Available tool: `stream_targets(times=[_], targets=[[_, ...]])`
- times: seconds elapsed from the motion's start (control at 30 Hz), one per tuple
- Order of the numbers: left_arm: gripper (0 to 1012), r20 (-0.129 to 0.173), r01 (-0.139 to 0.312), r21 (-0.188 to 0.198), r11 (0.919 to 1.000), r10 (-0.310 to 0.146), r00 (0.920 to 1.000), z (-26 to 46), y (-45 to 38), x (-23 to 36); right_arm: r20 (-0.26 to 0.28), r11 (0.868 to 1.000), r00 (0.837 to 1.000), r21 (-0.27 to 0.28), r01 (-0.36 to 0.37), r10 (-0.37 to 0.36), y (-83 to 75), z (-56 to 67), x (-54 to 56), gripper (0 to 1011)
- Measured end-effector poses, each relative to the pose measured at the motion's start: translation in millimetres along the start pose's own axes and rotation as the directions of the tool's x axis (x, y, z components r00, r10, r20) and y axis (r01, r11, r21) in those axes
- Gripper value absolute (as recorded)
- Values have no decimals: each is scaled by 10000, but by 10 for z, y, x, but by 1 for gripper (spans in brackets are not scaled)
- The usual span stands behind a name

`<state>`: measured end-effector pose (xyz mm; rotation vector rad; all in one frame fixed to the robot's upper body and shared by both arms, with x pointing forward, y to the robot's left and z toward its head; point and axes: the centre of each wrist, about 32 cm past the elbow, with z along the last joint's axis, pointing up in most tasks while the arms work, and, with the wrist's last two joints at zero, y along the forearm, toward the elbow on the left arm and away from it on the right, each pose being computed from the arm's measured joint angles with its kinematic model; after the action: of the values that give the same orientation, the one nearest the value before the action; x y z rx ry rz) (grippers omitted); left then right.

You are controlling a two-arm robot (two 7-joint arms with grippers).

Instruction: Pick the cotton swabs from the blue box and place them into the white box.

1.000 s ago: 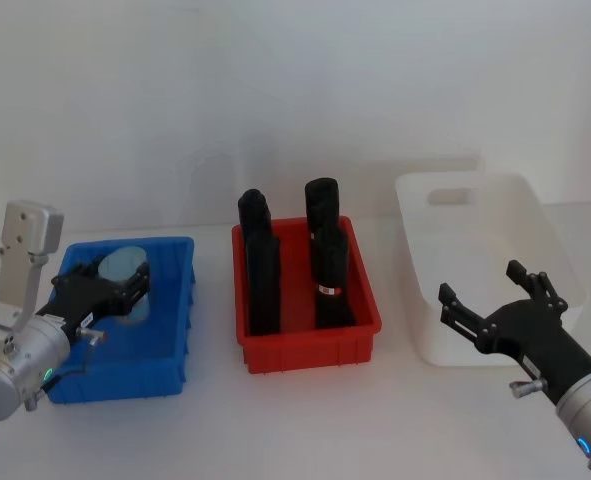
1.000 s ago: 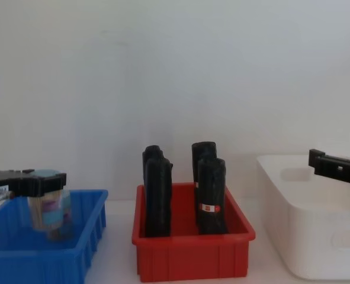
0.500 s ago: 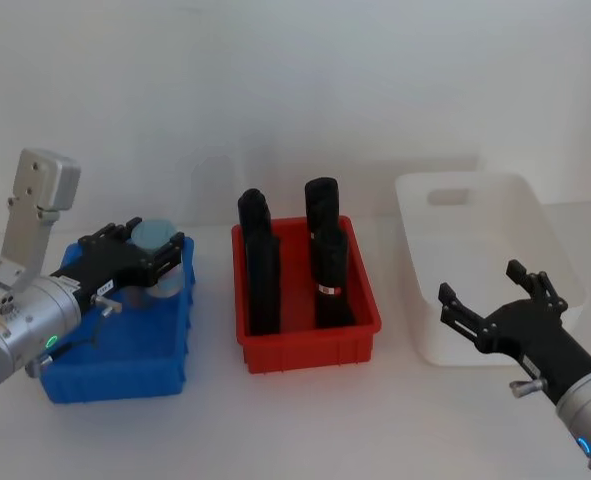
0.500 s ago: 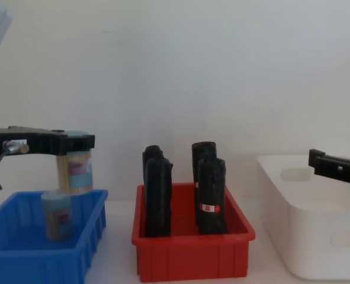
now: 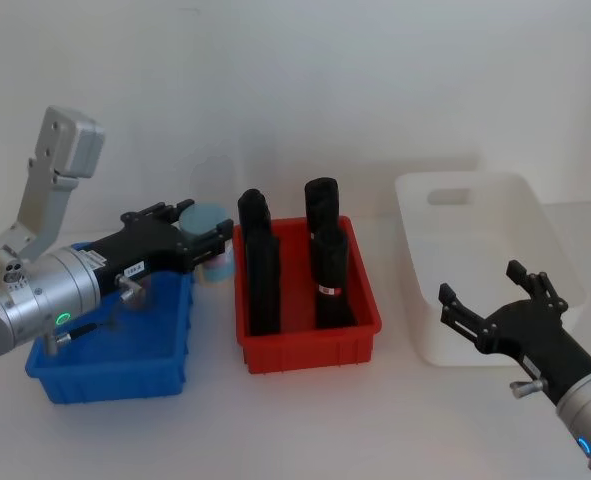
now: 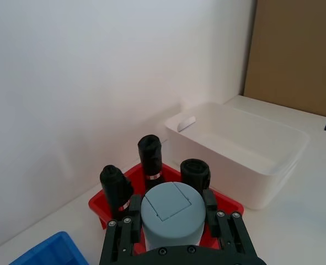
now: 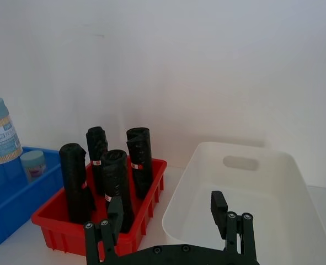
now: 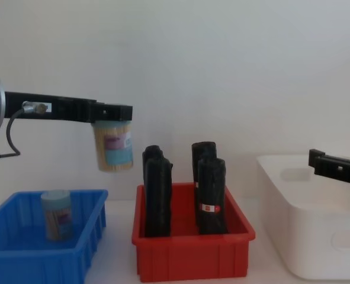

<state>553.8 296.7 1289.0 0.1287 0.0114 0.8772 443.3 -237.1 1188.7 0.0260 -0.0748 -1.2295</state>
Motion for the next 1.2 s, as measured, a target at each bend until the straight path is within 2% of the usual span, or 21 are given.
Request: stream_targets(times=[0.03,0.13,0.2,0.23,0.43,0.67,0.87,1.2], targets=[[670,-2,267,8,9996,-267,9996,34,-6,-9,0,10000,10000,0,0,0,0,0,0,1002],[670,20,607,-4,9982,-607,9982,90,-19,-28,0,10000,10000,1,0,0,0,0,0,1002],[670,26,1004,-2,9950,-1004,9949,154,-33,-52,0,10000,10000,0,0,0,0,0,0,1001],[670,26,1004,-2,9950,-1004,9949,154,-33,-52,0,10000,10000,0,0,0,0,0,0,1002],[670,38,1621,4,9868,-1621,9868,254,-54,-94,0,10000,10000,1,0,0,0,0,0,1002],[670,46,1960,13,9806,-1960,9806,310,-65,-119,6,10000,10000,22,-78,78,0,7,-2,1002],[670,46,2128,22,9771,-2128,9771,336,-70,-130,53,9991,9991,57,-422,422,-1,32,-12,1002],[670,58,2292,20,9734,-2292,9734,364,-74,-142,190,9883,9882,93,-1522,1520,32,137,-58,1002]])
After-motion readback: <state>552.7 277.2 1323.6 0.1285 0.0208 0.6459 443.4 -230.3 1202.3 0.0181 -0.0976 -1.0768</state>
